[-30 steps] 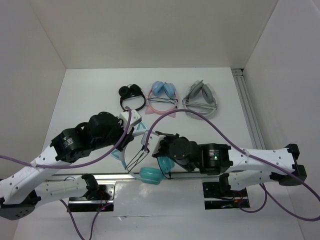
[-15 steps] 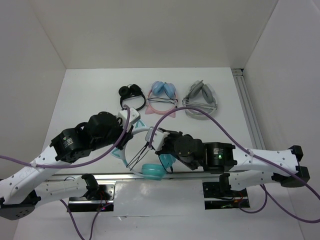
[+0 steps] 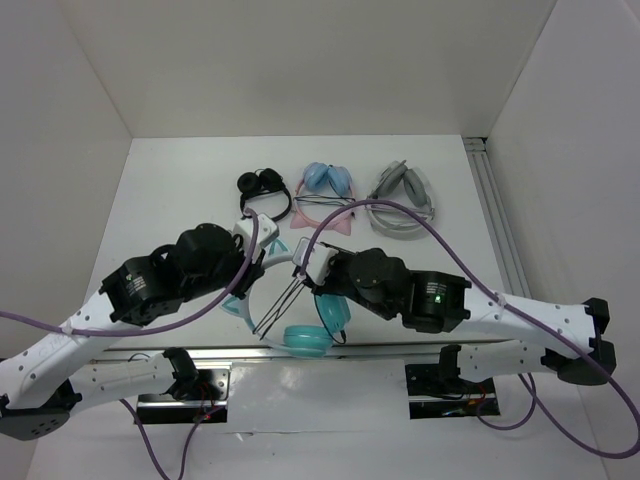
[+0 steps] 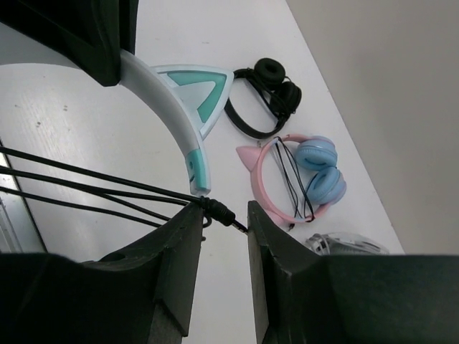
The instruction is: Wrap the headphones
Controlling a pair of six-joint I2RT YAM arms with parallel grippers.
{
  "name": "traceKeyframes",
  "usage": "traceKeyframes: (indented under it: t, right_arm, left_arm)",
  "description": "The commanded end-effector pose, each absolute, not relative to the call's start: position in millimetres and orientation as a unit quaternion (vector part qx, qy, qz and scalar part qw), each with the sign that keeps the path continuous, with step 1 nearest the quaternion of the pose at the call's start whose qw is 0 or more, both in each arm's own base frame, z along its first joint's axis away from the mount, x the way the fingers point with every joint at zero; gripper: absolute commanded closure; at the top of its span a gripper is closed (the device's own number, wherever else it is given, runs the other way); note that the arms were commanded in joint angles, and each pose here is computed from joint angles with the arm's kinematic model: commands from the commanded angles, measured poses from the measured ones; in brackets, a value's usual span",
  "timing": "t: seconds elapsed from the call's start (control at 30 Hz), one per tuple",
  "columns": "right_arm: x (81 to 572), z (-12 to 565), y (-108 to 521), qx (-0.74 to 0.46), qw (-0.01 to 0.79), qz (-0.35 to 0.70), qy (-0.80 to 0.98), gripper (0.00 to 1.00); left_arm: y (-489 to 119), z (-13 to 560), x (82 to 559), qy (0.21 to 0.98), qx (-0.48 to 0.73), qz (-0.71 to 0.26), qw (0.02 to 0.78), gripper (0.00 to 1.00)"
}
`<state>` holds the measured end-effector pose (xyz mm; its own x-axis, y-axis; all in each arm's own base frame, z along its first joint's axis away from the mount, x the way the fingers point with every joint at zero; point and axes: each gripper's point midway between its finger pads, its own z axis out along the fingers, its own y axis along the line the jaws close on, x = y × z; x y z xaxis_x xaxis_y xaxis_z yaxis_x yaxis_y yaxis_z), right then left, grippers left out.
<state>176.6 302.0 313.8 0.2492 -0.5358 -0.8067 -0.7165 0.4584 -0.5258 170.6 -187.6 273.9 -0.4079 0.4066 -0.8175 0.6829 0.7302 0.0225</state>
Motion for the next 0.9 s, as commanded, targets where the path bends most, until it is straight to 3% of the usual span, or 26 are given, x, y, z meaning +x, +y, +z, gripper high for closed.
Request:
traceKeyframes:
  t: [0.0,0.5,0.87]
  right_arm:
    - [203,338,283,-0.467,0.618,0.045,0.631,0.62]
    - [215,317,293,-0.487,0.584,0.057,0.647,0.46]
    - [228,315,283,-0.453,0.603,0.028,0.656,0.46]
  left_arm:
    - [-183,277,142,0.812,0.370,-0.194,0.407,1.00]
    - [-171,279,145,0.823,0.346,-0.175,0.415,1.00]
    - [-165,269,161,0.848,0.317,-0.119,0.407,1.00]
